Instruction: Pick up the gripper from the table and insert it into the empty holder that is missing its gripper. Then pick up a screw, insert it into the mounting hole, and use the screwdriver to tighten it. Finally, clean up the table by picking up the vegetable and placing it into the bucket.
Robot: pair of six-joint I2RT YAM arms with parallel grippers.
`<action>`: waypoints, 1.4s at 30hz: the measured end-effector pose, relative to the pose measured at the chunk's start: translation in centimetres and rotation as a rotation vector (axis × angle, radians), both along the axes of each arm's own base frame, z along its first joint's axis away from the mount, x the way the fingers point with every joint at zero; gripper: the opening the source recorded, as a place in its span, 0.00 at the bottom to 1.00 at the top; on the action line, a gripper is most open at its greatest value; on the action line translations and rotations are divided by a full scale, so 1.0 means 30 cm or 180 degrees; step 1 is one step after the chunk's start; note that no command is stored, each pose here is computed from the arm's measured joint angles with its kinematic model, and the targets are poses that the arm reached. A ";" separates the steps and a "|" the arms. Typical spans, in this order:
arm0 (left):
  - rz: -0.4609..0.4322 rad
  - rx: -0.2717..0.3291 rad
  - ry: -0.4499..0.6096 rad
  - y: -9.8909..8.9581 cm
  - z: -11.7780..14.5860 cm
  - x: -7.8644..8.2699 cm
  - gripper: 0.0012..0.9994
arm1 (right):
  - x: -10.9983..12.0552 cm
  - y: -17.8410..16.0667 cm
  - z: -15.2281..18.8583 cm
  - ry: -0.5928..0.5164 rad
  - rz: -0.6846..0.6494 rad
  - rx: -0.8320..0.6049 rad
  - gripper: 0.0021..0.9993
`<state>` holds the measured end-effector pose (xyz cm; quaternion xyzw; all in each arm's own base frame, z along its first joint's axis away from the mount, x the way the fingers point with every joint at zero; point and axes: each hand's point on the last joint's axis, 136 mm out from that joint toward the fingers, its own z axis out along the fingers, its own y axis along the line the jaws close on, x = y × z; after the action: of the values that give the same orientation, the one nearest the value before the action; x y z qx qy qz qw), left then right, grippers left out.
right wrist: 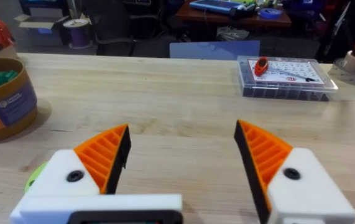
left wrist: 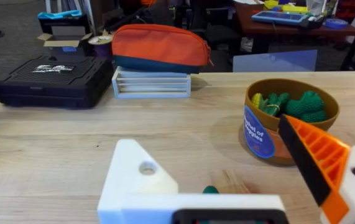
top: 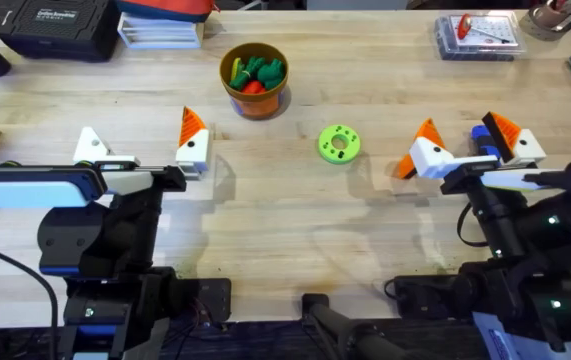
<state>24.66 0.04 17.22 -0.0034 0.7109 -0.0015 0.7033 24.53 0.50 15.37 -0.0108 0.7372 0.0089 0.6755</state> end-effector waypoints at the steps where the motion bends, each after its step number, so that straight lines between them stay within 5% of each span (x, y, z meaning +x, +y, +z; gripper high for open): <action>1: 0.0001 -0.0001 0.0000 0.000 0.000 0.000 0.98 | 0.000 0.001 -0.003 0.0012 0.0004 0.0000 0.99; 12: 0.0004 -0.0001 0.0053 0.001 -0.011 -0.001 0.98 | -0.002 0.001 -0.007 0.0041 0.0006 -0.0014 0.99; 17: 0.0055 0.0002 0.0417 0.010 -0.021 -0.023 0.98 | -0.046 0.000 -0.015 0.0542 0.0004 -0.0027 0.99; 19: 0.0064 0.0001 0.0602 0.012 0.016 -0.038 0.98 | -0.069 0.000 0.027 0.0724 0.0008 -0.0031 0.99; 22: 0.0080 -0.0012 0.1317 0.013 0.075 -0.048 0.98 | -0.107 0.002 0.183 0.1086 0.0021 -0.0038 0.99; 30: -0.0185 -0.0122 0.2579 -0.038 -0.130 0.047 0.98 | -0.064 0.004 0.259 0.1603 0.0035 -0.0034 0.99; 38: -0.0431 -0.0294 0.3247 -0.090 -0.297 0.043 0.98 | -0.059 0.004 0.241 0.1699 0.0034 -0.0035 0.99; 39: -0.0445 -0.0307 0.3245 -0.093 -0.296 0.044 0.97 | -0.059 0.004 0.242 0.1695 0.0035 -0.0037 0.99; 42: -0.0479 -0.0312 0.3180 -0.098 -0.278 0.048 0.50 | -0.059 0.004 0.243 0.1694 0.0035 -0.0037 0.99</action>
<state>26.11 -2.91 8.88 0.0145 0.9579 -0.0836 0.2743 22.76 0.61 22.65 -0.0159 0.8889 0.0109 0.4577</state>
